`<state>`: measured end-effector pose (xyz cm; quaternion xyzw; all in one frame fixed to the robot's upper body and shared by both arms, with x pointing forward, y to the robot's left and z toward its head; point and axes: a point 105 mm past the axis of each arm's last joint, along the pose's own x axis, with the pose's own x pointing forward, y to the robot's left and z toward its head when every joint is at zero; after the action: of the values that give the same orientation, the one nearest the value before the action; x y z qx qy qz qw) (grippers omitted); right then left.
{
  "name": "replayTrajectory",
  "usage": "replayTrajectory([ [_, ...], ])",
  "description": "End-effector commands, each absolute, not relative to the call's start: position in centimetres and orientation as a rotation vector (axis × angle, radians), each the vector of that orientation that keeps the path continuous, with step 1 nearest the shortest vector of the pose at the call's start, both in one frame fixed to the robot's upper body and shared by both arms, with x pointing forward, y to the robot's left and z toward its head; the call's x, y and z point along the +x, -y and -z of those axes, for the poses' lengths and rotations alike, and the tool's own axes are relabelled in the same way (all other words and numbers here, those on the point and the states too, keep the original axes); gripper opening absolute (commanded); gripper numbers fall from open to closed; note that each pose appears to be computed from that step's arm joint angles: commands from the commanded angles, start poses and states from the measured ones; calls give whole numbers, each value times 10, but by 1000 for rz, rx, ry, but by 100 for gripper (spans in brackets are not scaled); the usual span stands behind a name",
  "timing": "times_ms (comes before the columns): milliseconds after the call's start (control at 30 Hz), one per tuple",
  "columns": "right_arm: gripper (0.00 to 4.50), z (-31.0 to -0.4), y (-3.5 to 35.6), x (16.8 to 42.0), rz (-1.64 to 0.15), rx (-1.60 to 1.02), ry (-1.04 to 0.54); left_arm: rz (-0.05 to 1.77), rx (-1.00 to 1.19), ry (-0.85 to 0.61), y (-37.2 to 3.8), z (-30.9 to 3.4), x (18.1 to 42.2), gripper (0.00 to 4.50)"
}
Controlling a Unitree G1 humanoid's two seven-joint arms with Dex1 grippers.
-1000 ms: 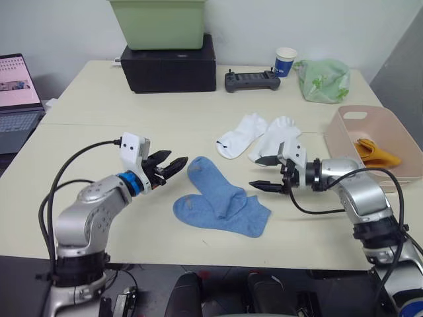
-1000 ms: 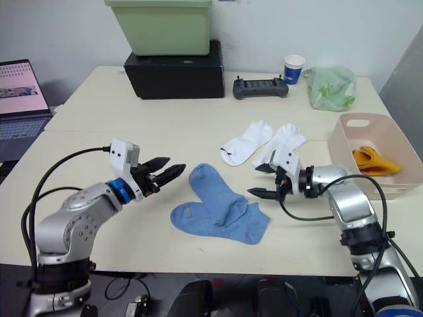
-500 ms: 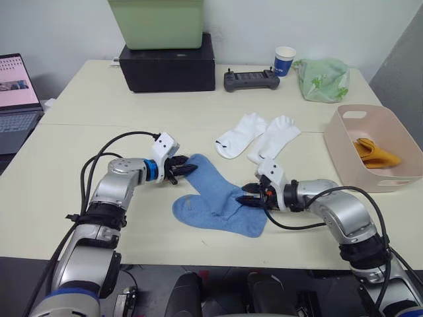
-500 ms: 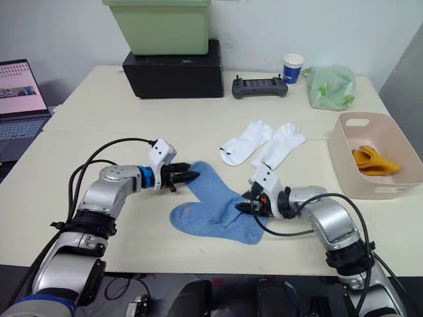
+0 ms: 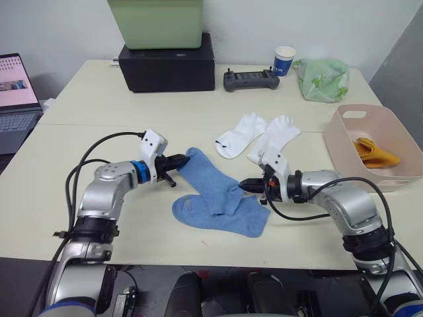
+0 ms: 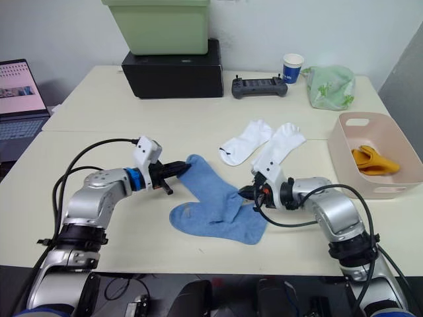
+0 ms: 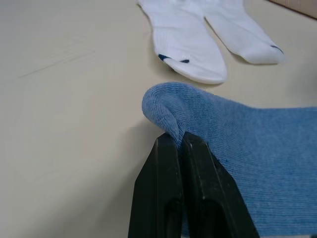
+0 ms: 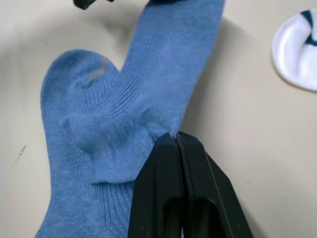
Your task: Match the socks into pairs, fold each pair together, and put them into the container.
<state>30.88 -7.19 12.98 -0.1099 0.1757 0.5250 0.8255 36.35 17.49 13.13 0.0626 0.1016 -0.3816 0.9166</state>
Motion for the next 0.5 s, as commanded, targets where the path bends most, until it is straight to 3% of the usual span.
replayTrajectory([
  [33, 3, -142, 74, 308, -1133, -234, -333, 748, 130, -147, -178, -149, 356, 1],
  [267, 3, -161, 101, 308, -1131, -270, -359, 686, -11, -103, -153, -155, 320, 1],
  [500, 3, -153, 120, 349, -1097, -490, -433, 520, -114, -136, -128, -123, 313, 1],
])
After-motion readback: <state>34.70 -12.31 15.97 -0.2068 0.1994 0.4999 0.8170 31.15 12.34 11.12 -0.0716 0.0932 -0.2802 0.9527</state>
